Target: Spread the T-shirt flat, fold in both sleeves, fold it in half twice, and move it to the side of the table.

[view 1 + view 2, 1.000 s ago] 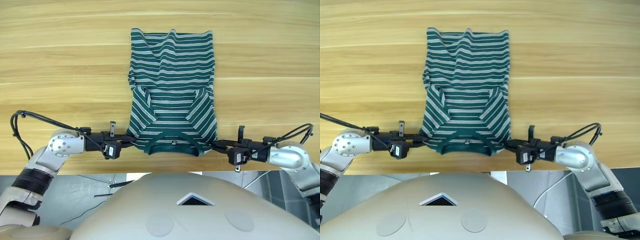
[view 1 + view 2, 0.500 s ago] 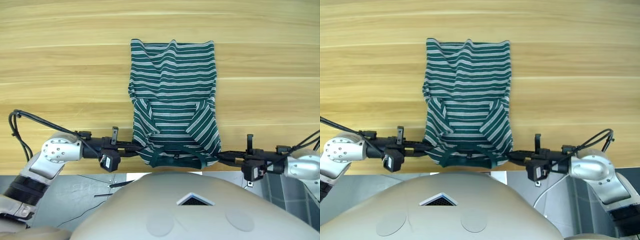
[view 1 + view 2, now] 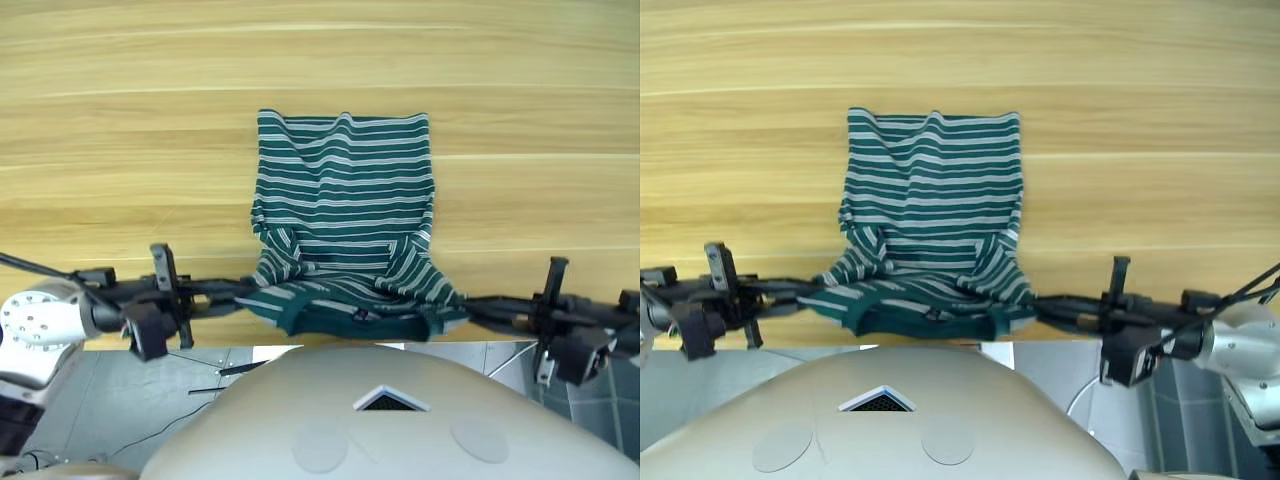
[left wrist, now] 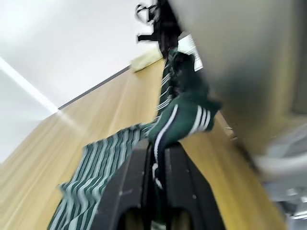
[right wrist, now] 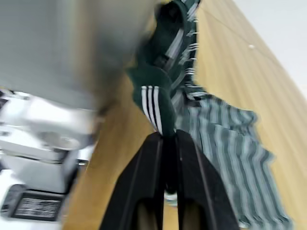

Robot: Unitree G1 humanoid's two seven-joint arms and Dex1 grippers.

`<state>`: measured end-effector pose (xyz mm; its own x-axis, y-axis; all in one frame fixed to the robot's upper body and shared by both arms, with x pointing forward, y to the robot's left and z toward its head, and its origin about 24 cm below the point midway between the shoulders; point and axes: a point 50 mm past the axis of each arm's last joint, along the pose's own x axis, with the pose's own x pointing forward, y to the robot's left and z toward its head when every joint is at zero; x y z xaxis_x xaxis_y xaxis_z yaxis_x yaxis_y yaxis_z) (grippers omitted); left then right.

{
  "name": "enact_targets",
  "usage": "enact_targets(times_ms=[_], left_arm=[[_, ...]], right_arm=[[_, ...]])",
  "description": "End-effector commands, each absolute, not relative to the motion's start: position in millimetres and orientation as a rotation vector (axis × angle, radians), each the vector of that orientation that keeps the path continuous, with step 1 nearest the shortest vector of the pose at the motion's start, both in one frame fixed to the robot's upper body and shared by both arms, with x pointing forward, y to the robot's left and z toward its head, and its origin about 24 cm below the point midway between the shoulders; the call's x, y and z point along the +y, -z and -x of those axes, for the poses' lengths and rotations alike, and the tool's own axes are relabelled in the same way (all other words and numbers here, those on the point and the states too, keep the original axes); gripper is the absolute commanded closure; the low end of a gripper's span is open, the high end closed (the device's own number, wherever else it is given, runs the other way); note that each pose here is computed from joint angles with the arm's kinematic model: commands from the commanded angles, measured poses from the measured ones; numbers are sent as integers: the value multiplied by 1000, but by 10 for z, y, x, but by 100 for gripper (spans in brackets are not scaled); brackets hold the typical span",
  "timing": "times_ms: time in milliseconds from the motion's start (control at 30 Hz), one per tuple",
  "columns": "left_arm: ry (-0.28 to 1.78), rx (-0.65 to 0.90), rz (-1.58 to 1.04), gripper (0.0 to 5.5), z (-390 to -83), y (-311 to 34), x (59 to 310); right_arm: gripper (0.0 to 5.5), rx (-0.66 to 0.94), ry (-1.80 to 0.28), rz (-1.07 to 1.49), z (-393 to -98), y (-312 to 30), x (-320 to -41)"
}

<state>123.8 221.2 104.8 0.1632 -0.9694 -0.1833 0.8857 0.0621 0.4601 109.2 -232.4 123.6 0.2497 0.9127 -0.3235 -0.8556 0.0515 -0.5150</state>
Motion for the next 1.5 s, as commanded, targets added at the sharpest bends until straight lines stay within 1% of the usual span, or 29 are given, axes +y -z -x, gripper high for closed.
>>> enact_targets(times_ms=[33,200,300,467,567,667,767,867,1000,1133,1200,1233,1267,1367,1500], left_arm=[[1252,-243,-580,535,-1606,-1069,2231],[1079,-337,-621,535,-2100,-1181,2158],[1038,-324,-645,535,-2394,-1115,2096],[980,-222,-693,535,-2933,-938,2034],[935,-120,-745,535,-3252,-869,2027],[850,9,-839,535,-3472,-754,2005],[771,143,-874,535,-3542,-566,1995],[723,230,-925,535,-3536,-402,1975],[706,299,-1006,535,-3498,-228,1917],[692,327,-1060,535,-3486,-151,1876],[698,357,-1038,535,-3476,-123,1865],[703,372,-1009,535,-3474,-119,1862],[700,381,-996,499,-3481,-125,1869],[672,384,-899,454,-3526,-196,1885],[509,274,-740,395,-3700,-492,1954]], right_arm=[[537,-183,-1148,720,-1501,-1388,-2319],[538,-197,-912,745,-2026,-1425,-2282],[538,-165,-836,786,-2265,-1333,-2223],[538,-90,-812,888,-2600,-1057,-2050],[538,-28,-792,944,-2912,-824,-1912],[538,38,-737,965,-3207,-623,-1832],[538,112,-682,983,-3391,-449,-1808],[538,166,-644,997,-3457,-328,-1801],[538,241,-637,1009,-3440,-161,-1780],[538,264,-656,991,-3395,-69,-1744],[538,271,-634,954,-3395,-56,-1748],[501,276,-619,937,-3400,-53,-1752],[491,274,-601,903,-3410,-65,-1759],[442,242,-563,779,-3458,-154,-1768],[377,198,-500,574,-3546,-311,-1808]])
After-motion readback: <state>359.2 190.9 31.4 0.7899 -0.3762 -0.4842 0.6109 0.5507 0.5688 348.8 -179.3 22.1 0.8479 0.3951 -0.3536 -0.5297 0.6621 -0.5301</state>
